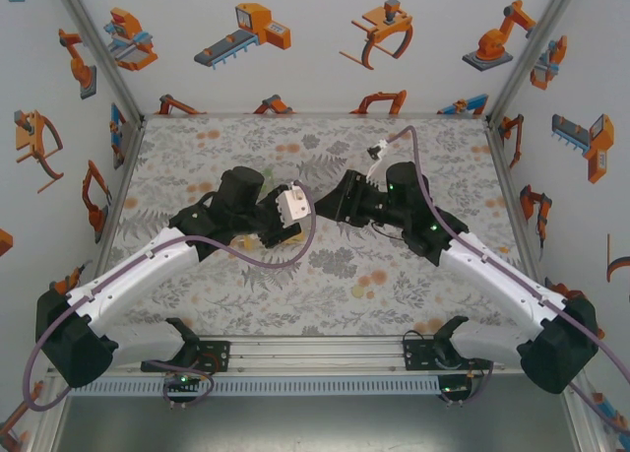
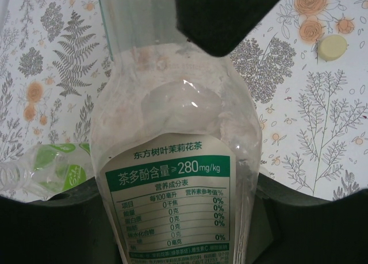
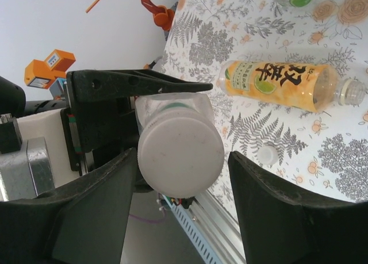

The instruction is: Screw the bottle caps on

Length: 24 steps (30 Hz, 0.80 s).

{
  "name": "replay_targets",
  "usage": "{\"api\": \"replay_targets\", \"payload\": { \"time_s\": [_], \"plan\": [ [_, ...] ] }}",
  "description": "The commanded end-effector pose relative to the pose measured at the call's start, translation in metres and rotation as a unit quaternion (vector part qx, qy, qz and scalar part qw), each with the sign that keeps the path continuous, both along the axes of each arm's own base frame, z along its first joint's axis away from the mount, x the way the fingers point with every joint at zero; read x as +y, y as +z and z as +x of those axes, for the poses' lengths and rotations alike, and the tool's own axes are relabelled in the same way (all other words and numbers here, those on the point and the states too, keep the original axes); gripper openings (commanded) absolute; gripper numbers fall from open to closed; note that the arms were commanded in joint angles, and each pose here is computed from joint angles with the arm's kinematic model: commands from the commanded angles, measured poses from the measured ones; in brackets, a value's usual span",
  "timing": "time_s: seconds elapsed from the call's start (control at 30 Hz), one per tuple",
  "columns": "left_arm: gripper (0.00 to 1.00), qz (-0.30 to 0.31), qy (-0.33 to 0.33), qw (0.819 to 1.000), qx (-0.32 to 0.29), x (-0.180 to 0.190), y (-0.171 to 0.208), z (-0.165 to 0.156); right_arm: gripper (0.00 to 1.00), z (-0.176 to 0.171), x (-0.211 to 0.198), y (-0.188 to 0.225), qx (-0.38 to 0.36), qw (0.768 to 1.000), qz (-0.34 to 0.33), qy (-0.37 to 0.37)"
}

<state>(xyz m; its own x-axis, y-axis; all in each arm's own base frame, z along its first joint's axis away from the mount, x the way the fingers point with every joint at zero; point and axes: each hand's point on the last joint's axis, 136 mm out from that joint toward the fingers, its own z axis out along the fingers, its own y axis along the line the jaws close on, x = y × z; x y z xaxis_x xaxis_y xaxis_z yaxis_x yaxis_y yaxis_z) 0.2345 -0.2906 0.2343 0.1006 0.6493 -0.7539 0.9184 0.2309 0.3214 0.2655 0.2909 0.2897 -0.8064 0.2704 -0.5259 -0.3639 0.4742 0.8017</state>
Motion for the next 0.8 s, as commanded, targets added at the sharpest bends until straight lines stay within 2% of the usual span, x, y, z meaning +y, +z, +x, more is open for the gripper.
{"api": "replay_targets", "payload": {
  "time_s": [0.0, 0.3, 0.57, 0.6, 0.77],
  "plan": [
    [0.00, -0.025, -0.001, 1.000, -0.009, -0.001, 0.016, -0.001, 0.60, 0.007, 0.004, 0.014, -0.021, 1.000, 0.021, -0.010],
    [0.00, -0.027, 0.001, 1.000, -0.013, 0.001, 0.019, -0.002, 0.53, 0.012, 0.016, 0.015, -0.018, 0.999, 0.032, 0.000],
    [0.02, -0.024, 0.001, 1.000, -0.013, 0.001, 0.017, -0.002, 0.39, 0.012, 0.016, 0.013, -0.019, 0.999, 0.030, 0.000],
    [0.06, -0.024, 0.001, 1.000, -0.013, 0.001, 0.017, -0.002, 0.37, 0.012, 0.016, 0.014, -0.020, 0.999, 0.030, -0.001],
    [0.43, -0.025, 0.004, 1.000, -0.016, 0.002, 0.018, -0.001, 0.28, 0.013, 0.014, 0.010, -0.024, 1.000, 0.013, -0.003]
  ]
}}
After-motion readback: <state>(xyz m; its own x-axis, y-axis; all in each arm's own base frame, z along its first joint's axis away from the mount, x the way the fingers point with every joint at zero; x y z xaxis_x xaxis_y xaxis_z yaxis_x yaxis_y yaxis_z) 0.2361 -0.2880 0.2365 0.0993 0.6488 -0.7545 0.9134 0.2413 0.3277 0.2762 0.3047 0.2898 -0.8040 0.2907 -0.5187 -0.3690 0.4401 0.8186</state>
